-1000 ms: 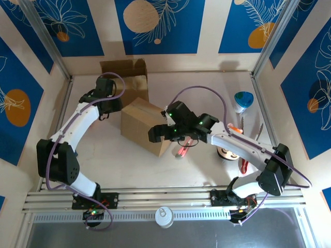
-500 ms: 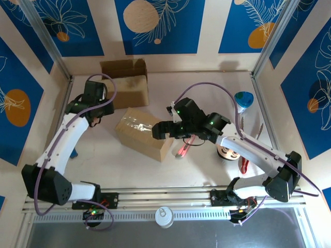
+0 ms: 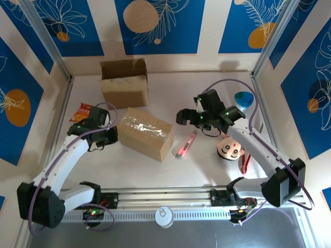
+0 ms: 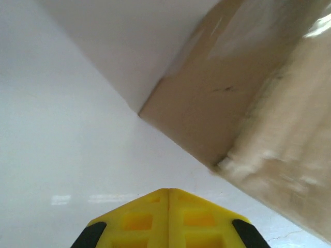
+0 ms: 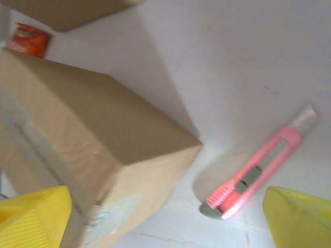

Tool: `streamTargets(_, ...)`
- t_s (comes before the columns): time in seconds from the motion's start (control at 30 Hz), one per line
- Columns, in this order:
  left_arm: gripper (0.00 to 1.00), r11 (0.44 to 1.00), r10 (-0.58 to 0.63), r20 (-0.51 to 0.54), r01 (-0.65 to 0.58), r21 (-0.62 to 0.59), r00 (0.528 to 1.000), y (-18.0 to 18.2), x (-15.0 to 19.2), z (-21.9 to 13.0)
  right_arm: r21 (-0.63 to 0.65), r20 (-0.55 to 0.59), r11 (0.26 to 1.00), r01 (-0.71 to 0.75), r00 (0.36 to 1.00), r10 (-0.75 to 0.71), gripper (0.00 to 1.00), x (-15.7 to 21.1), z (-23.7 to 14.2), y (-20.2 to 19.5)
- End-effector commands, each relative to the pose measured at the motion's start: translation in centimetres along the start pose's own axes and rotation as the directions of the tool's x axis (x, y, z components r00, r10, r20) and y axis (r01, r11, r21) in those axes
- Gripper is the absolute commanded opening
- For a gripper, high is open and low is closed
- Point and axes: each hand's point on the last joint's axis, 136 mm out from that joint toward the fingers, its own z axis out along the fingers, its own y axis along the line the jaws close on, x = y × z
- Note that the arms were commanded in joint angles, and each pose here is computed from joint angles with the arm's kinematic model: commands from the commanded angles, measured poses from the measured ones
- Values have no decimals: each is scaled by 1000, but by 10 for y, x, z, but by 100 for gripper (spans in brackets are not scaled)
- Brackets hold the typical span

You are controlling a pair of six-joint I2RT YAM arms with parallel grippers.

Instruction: Unpack the express box

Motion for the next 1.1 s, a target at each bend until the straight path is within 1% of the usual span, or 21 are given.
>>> streamTargets(0.0, 0, 997, -32, 29, 30, 66, 999, -15, -12, 16, 162, -92, 981, -103, 989, 119, 93, 33, 14, -40)
streamTargets(0.07, 0, 999, -31, 49, 30, 22, 998, -9, -20, 24, 245, -117, 959, -144, 977, 177, 92, 51, 24, -58)
streamTargets(0.13, 0, 999, -32, 76, 33, -4, 997, -5, -29, 30, 286, -142, 942, -174, 965, 221, 92, 67, 35, -67)
streamTargets(0.23, 0, 999, -35, 105, 36, -3, 994, -8, -41, 38, 320, -166, 920, -226, 943, 290, 92, 87, 50, -74)
streamTargets(0.37, 0, 999, -32, 112, 33, -9, 993, -11, -53, 49, 347, -203, 902, -256, 919, 339, 91, 107, 71, -70)
streamTargets(0.53, 0, 1000, -25, 112, 26, -14, 993, -13, -61, 56, 401, -209, 871, -282, 898, 387, 91, 114, 91, -65)
streamTargets(0.73, 0, 999, -15, 115, 19, -28, 993, -10, -58, 49, 428, -211, 848, -312, 878, 430, 87, 119, 107, -65)
streamTargets(1.07, 0, 1000, -9, 82, 7, 29, 997, -17, -43, 37, 481, -239, 827, -290, 865, 442, 75, 124, 123, -69)
